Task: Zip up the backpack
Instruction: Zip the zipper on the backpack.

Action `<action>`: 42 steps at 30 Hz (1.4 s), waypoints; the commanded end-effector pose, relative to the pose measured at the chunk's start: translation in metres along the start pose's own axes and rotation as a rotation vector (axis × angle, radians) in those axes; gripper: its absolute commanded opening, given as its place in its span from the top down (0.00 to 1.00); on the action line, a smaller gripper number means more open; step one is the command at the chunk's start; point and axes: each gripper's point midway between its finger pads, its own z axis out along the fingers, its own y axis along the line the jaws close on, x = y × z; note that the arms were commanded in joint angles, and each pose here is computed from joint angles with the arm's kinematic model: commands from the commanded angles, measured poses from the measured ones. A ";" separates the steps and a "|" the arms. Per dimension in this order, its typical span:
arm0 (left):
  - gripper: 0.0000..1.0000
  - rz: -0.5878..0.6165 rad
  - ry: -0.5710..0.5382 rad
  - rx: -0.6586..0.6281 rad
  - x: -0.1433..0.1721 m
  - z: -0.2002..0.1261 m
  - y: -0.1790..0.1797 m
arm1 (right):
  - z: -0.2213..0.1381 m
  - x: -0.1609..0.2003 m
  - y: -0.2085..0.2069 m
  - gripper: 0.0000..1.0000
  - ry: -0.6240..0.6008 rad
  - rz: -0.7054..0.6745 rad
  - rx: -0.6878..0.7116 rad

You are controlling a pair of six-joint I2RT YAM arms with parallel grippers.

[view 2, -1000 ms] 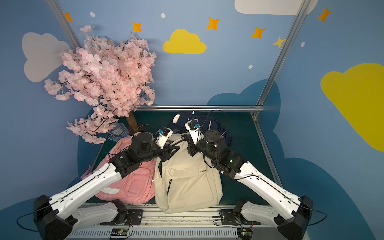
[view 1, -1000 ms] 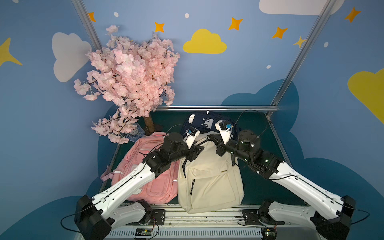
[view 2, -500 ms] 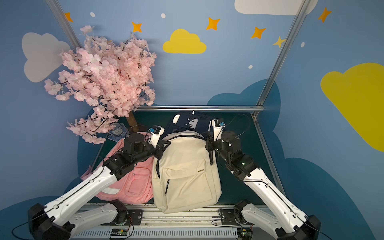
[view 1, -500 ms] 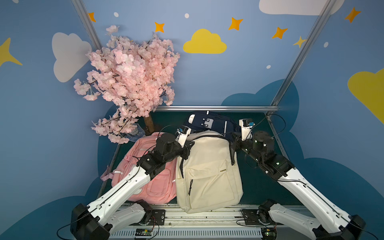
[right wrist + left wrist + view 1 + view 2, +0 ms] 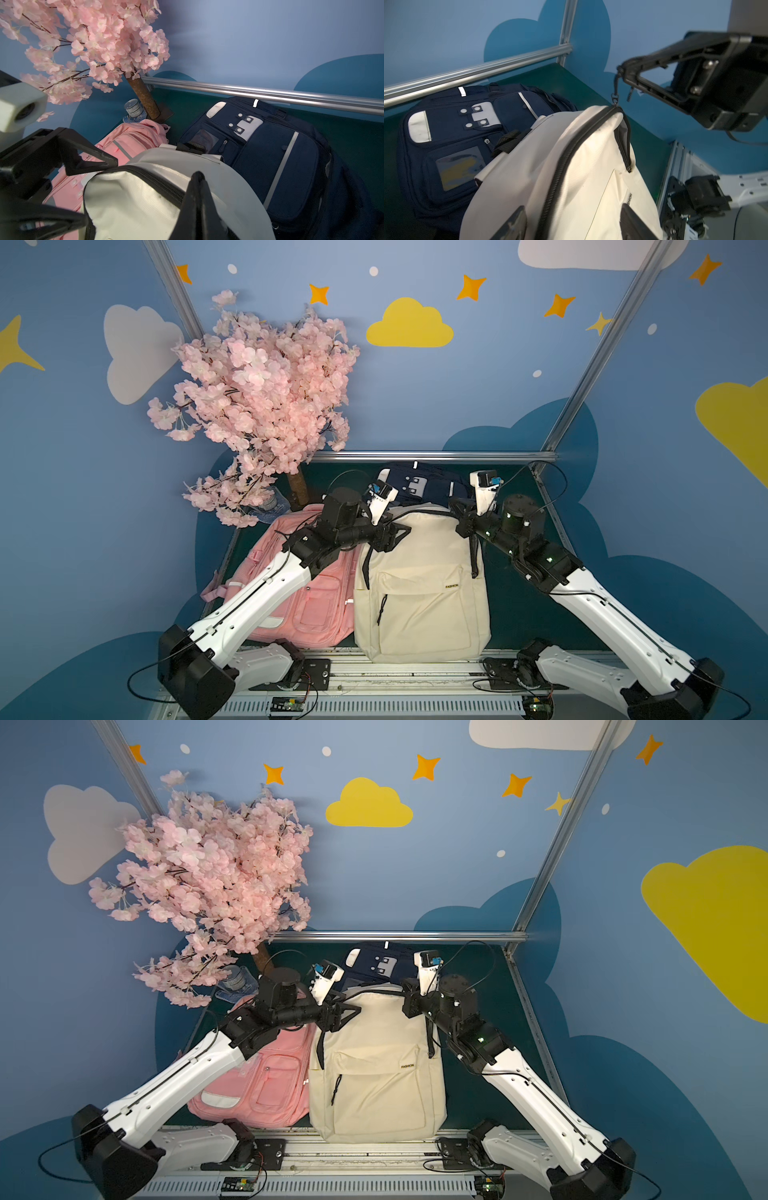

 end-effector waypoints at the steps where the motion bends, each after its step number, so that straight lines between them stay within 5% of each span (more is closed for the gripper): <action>1: 0.24 0.088 0.070 0.059 -0.007 0.005 -0.016 | -0.008 -0.043 0.030 1.00 -0.119 -0.057 -0.097; 6: 0.17 0.135 0.087 0.027 -0.013 0.023 -0.005 | -0.010 -0.048 0.039 1.00 -0.137 -0.063 -0.114; 11: 0.20 0.139 0.129 0.027 -0.007 0.041 0.003 | -0.012 -0.049 0.046 1.00 -0.143 -0.065 -0.135; 15: 0.36 0.120 0.147 0.005 0.000 0.051 0.013 | -0.015 -0.048 0.045 1.00 -0.149 -0.068 -0.127; 22: 0.79 0.094 0.133 -0.107 0.000 0.052 0.038 | -0.020 -0.033 0.027 1.00 -0.126 -0.065 -0.045; 31: 0.95 0.010 0.011 -0.226 -0.019 0.018 0.069 | -0.038 0.041 -0.041 1.00 0.008 -0.050 0.214; 42: 0.98 -0.035 -0.047 -0.301 -0.036 -0.001 0.091 | -0.047 0.136 -0.060 1.00 0.179 0.103 0.250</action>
